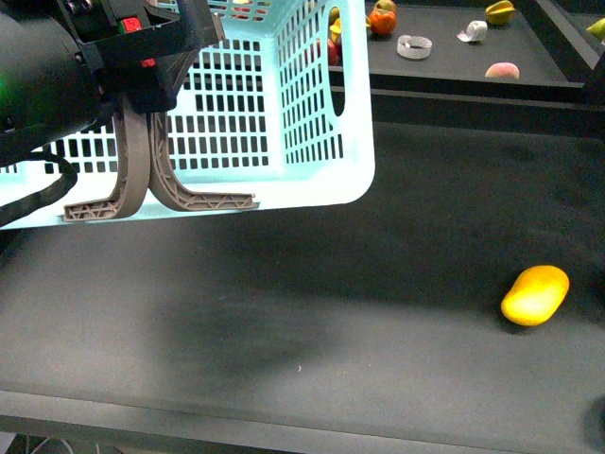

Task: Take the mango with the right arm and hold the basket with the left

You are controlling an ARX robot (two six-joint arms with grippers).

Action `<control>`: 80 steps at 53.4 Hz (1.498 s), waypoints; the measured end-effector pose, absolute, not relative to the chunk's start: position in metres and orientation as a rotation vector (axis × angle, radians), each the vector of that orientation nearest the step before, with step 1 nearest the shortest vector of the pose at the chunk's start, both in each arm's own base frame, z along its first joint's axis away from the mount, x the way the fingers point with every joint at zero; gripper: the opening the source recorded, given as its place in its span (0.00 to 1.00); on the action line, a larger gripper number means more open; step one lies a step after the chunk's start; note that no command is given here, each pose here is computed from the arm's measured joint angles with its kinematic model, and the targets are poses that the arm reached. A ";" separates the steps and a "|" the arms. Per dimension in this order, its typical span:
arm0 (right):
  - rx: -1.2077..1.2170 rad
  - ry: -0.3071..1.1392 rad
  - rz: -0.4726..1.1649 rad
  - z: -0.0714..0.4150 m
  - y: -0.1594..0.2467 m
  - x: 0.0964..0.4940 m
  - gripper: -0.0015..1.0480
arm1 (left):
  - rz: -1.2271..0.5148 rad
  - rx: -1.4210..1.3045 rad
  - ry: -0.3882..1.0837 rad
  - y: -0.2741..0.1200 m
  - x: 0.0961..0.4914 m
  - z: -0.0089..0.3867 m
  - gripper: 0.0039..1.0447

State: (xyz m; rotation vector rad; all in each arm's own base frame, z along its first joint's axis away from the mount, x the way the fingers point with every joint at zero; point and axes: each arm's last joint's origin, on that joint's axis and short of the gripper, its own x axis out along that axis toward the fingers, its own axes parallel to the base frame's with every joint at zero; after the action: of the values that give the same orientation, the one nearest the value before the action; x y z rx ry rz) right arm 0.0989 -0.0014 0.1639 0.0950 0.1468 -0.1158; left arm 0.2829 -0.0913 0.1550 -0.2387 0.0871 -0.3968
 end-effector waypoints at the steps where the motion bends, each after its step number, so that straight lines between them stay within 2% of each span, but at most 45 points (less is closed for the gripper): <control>1: 0.132 0.175 -0.138 0.163 -0.002 0.100 0.92 | -0.397 -0.239 0.088 -0.091 0.283 0.155 0.05; 5: 0.205 0.219 -0.172 0.161 -0.006 0.107 0.92 | -0.396 -0.239 0.088 -0.091 0.283 0.155 0.05; 11: 0.264 0.211 -0.172 0.165 -0.015 0.122 0.92 | -0.396 -0.239 0.087 -0.091 0.283 0.155 0.05; 27: 0.293 0.276 -0.243 0.144 -0.052 0.192 0.92 | -0.396 -0.239 0.088 -0.091 0.283 0.155 0.05; 38: 0.342 0.418 -0.299 0.103 -0.072 0.241 0.92 | -0.396 -0.239 0.087 -0.091 0.283 0.155 0.05; 49: 0.358 0.554 -0.308 0.055 -0.074 0.280 0.92 | -0.399 -0.239 0.088 -0.091 0.283 0.155 0.05; 65: 0.393 0.653 -0.383 -0.005 -0.077 0.340 0.92 | -0.397 -0.239 0.088 -0.091 0.283 0.155 0.05; 80: 0.422 0.708 -0.476 -0.042 -0.079 0.365 0.92 | -0.398 -0.239 0.088 -0.091 0.283 0.155 0.05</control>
State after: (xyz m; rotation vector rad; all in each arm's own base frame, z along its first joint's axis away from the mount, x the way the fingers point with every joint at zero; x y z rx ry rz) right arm 0.3648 -0.0788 -0.0419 0.4215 0.7080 -0.4762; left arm 0.2826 -0.0912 0.1548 -0.2394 0.0882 -0.3982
